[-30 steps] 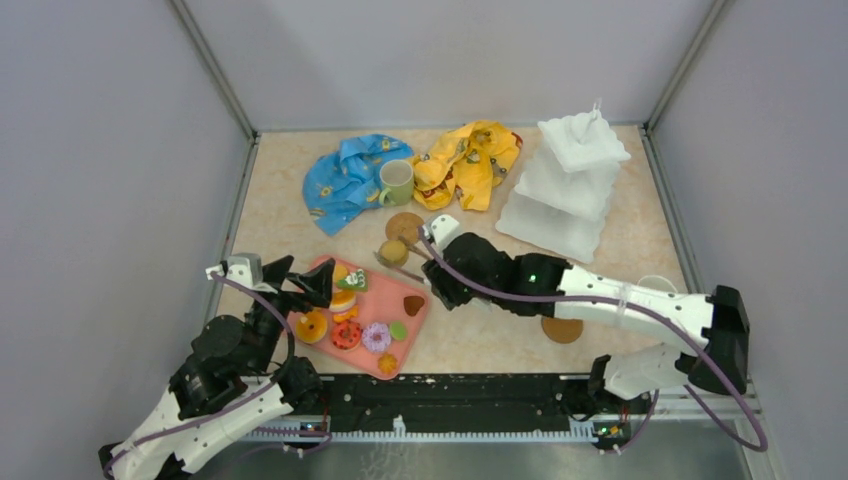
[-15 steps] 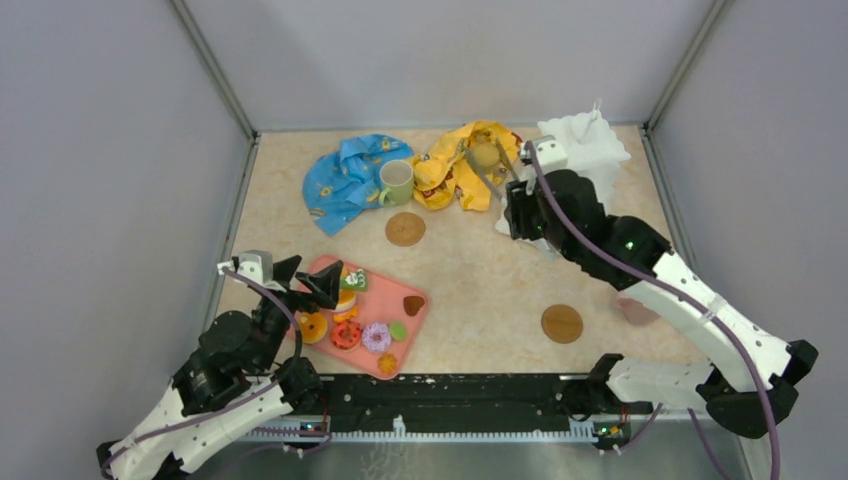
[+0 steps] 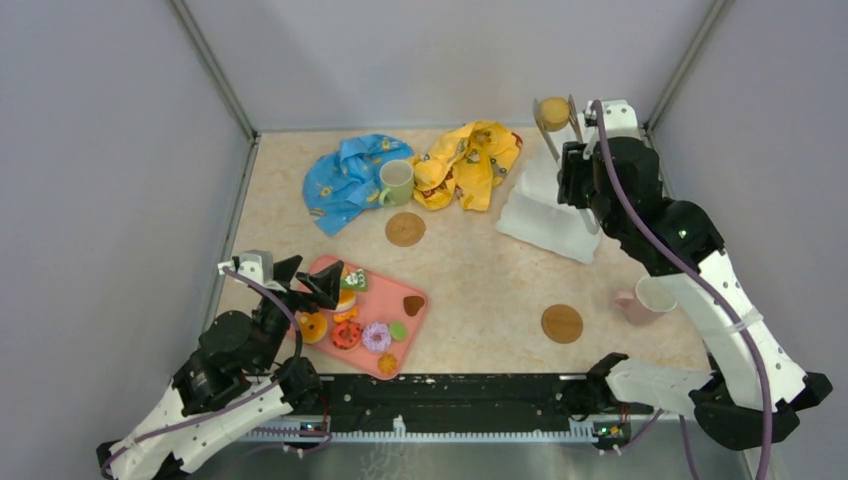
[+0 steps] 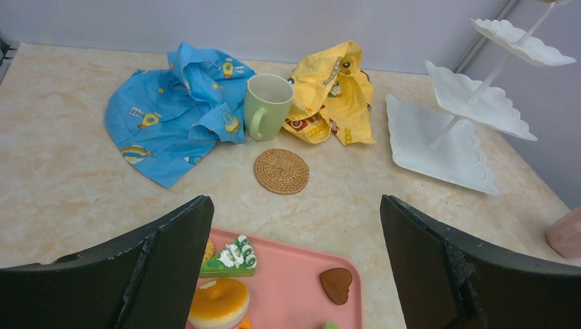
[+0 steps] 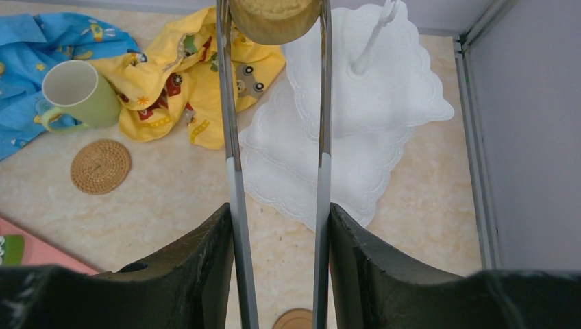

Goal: Serve the afternoon tea
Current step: Place the desert on the desert table.

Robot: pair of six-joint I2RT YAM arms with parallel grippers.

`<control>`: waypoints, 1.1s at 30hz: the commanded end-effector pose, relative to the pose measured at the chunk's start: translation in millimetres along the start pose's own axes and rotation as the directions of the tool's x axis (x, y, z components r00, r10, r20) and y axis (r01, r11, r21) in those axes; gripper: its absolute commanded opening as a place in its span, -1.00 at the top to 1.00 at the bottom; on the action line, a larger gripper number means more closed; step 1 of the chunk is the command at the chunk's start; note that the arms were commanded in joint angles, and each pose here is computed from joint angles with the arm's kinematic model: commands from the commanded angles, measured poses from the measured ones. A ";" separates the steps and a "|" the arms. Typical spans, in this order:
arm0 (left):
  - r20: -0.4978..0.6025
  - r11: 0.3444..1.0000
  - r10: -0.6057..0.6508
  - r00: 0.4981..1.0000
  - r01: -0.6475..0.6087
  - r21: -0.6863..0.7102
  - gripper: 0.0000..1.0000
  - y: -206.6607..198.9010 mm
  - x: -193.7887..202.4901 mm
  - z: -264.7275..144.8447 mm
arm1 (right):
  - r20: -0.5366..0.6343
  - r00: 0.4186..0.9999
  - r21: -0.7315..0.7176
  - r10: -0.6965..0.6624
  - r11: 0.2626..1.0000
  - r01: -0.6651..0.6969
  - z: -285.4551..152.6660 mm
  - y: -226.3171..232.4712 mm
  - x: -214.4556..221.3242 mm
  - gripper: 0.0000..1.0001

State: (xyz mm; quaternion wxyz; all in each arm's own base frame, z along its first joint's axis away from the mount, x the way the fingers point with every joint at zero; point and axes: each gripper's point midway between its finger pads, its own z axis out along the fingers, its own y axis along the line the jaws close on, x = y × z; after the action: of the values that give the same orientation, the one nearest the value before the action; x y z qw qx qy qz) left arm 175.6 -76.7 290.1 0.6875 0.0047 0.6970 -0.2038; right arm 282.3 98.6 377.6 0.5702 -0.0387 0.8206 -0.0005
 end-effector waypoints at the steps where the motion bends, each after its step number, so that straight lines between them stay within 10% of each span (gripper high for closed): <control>1: 0.010 1.000 -0.002 1.000 0.001 0.022 -0.98 -5.3 -4.6 1.1 | 0.043 0.999 0.008 0.008 1.000 -0.008 2.9 -5.7 -18.8 0.28; 18: 0.017 1.000 -0.001 1.000 0.001 0.019 -0.98 -4.3 -5.9 0.8 | -0.174 0.983 -0.393 0.060 0.911 -0.125 10.2 75.1 80.2 0.30; 33: 0.032 1.000 -0.015 0.999 0.014 0.022 -0.98 -3.0 -9.0 -1.8 | -0.225 0.954 -0.154 0.195 0.960 -0.233 63.0 54.1 181.8 0.30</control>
State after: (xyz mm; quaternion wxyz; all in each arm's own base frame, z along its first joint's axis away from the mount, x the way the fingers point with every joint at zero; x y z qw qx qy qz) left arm 175.2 -76.8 290.5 0.6877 0.0054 0.6963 -0.2051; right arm 241.8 147.9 150.5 0.3799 -0.0560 0.9140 0.1314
